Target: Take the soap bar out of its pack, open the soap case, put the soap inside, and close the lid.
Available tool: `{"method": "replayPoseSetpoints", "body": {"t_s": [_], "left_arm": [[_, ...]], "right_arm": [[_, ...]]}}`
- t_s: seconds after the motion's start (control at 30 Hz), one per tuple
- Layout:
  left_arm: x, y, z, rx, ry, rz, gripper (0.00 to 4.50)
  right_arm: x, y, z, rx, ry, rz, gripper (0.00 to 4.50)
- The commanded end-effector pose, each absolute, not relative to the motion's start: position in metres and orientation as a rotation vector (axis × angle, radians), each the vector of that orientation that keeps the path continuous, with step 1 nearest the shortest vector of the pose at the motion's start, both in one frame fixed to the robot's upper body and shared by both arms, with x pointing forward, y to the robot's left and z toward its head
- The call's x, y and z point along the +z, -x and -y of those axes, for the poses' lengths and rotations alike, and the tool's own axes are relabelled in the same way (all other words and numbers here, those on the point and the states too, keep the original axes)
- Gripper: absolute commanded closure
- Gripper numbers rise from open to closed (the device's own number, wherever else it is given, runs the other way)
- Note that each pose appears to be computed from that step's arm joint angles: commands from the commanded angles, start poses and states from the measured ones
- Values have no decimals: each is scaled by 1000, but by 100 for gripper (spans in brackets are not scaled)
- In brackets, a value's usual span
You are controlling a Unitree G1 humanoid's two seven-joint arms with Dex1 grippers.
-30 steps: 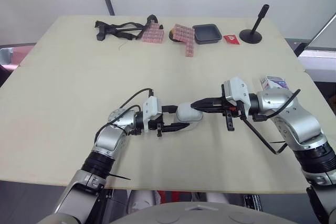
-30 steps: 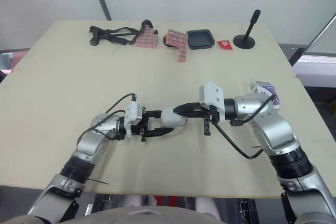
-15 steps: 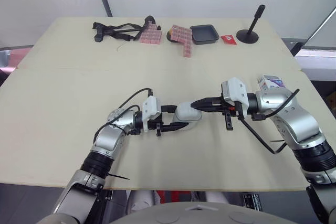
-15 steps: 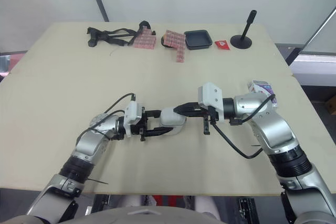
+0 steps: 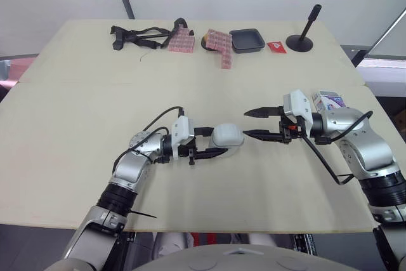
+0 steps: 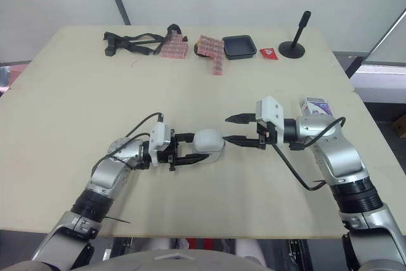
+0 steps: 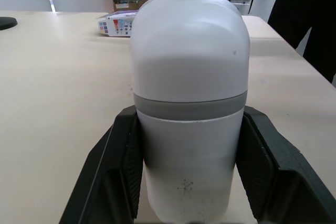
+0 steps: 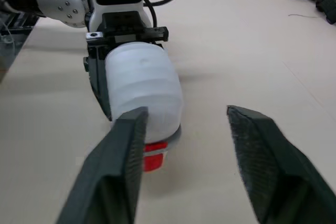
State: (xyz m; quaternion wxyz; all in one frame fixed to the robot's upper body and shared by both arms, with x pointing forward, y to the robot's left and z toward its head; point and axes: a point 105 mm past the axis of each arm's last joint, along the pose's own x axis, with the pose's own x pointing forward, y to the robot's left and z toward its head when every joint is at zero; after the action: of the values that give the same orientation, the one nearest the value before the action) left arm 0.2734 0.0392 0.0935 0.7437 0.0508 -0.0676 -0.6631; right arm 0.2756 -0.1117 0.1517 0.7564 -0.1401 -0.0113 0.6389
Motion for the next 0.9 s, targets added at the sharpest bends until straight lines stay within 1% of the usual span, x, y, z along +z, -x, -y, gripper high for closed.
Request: {"method": "replayPoseSetpoints", "body": {"t_s": [0.03, 0.1, 0.3, 0.37, 0.43, 0.57, 0.63, 0.8, 0.9], "left_arm": [[104, -274, -41, -1442, -116, 194, 229], [105, -274, -41, -1440, -113, 195, 229], [106, -274, -42, -1429, -100, 188, 229], [107, -275, -44, -1416, -54, 147, 229], [108, -277, -46, -1395, 29, 65, 229], [111, -275, -52, -1392, 248, -153, 229], [113, -275, -54, -1376, 304, -225, 229], [114, -274, -61, -1316, 556, -519, 229], [112, -270, -61, -1282, 655, -668, 229]], "right_arm": [[160, -264, 123, 1415, 305, 75, 69], [155, -261, 126, 1417, 290, 69, 5], [142, -255, 134, 1417, 272, 69, 5], [141, -254, 135, 1420, 280, 84, 5], [139, -253, 136, 1425, 298, 92, 5], [137, -253, 136, 1423, 308, 99, 5], [137, -253, 136, 1423, 310, 102, 5], [138, -252, 132, 1437, 308, 114, 5], [139, -252, 130, 1446, 310, 124, 5]]}}
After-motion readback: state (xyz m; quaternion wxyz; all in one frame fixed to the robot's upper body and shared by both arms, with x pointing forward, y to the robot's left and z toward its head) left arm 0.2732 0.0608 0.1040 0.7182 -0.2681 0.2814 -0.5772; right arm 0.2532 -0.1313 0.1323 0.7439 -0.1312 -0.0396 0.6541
